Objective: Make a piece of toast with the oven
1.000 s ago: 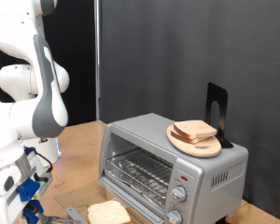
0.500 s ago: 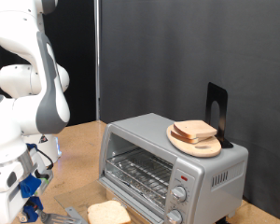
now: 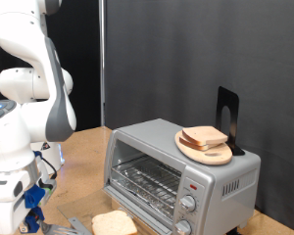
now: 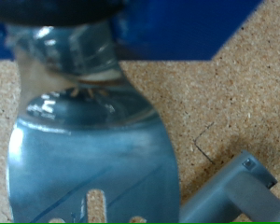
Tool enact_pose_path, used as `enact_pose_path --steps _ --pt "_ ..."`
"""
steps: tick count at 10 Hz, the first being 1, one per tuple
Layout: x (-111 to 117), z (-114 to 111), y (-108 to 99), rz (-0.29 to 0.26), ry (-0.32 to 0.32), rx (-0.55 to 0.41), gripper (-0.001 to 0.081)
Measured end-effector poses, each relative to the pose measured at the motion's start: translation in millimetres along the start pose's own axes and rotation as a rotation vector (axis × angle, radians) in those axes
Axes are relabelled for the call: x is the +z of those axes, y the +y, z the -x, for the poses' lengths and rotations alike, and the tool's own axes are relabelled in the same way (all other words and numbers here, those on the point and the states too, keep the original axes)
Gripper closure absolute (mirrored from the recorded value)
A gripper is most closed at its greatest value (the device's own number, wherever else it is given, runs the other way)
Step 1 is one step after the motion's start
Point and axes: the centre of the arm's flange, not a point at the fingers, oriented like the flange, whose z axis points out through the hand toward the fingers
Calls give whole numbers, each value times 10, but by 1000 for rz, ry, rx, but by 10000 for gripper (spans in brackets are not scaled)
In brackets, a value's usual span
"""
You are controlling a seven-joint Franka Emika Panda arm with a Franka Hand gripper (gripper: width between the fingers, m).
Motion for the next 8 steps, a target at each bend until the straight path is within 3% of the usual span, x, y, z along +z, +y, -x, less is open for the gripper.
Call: enact_pose_path --steps 8 --pt "24 -23 -247 36 17 -7 413"
